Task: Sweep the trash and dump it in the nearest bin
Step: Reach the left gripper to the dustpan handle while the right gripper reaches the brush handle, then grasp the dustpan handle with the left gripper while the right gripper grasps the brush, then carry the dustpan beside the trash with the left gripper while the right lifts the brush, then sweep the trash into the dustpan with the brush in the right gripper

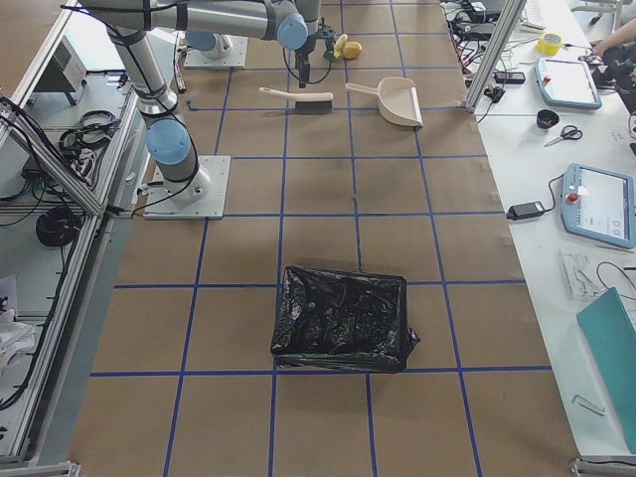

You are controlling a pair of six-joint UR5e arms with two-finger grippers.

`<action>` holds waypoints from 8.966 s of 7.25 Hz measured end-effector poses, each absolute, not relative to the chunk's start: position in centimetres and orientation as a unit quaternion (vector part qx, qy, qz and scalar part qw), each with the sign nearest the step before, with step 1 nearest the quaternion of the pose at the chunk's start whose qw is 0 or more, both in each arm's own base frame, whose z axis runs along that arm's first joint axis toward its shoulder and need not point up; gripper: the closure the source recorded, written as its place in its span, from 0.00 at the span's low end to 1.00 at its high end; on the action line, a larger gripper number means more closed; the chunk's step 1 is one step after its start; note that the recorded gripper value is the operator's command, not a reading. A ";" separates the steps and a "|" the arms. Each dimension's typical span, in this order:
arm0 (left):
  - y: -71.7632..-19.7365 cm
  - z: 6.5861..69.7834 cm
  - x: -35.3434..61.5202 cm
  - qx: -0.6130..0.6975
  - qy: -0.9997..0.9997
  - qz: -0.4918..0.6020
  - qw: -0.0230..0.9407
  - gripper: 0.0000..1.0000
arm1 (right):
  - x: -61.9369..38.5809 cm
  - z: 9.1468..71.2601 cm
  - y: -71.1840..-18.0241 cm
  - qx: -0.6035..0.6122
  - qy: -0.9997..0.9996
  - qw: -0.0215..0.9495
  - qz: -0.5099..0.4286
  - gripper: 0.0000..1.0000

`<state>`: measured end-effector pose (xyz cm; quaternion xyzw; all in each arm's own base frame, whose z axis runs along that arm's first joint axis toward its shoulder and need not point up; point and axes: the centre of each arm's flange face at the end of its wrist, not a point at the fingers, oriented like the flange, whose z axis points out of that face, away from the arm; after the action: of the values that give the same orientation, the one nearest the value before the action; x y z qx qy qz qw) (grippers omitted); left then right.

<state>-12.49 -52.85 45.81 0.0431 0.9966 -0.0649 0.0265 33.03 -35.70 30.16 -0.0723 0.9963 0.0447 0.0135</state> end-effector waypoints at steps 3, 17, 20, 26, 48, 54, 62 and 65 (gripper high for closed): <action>-57.6 42.3 -14.4 0.023 0.998 -0.057 0.005 0.00 | 36.8 24.8 -32.0 -0.059 0.996 -0.002 0.061 0.17; -60.7 24.5 -35.9 0.027 0.999 0.016 -0.002 0.16 | 37.2 23.6 -30.6 -0.015 0.995 0.001 0.094 1.00; -59.9 23.9 -35.8 0.029 0.999 0.024 0.000 0.26 | 36.7 24.9 -29.8 0.075 0.993 -0.008 0.095 1.00; -59.7 23.8 -36.2 0.033 0.999 0.032 -0.021 0.97 | 36.8 25.4 -29.8 0.252 0.963 -0.021 0.089 1.00; -55.5 34.5 20.8 0.683 0.724 0.080 0.059 1.00 | 56.4 26.4 -35.5 0.316 0.944 0.030 0.093 1.00; -50.7 28.7 19.8 0.669 0.727 0.115 0.108 1.00 | 59.8 26.0 -36.2 0.287 0.949 0.058 0.120 1.00; -50.3 28.1 17.7 0.697 0.698 0.114 0.115 1.00 | 67.3 23.4 -36.6 0.132 0.981 0.090 0.109 1.00; -50.3 28.1 17.7 0.696 0.699 0.115 0.116 1.00 | 68.5 22.8 -37.9 -0.036 0.986 0.128 0.103 1.00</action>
<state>17.74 -50.33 28.14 0.6959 0.6994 0.1148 0.1157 68.48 -37.85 22.82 -0.0359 0.9858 0.1029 0.1279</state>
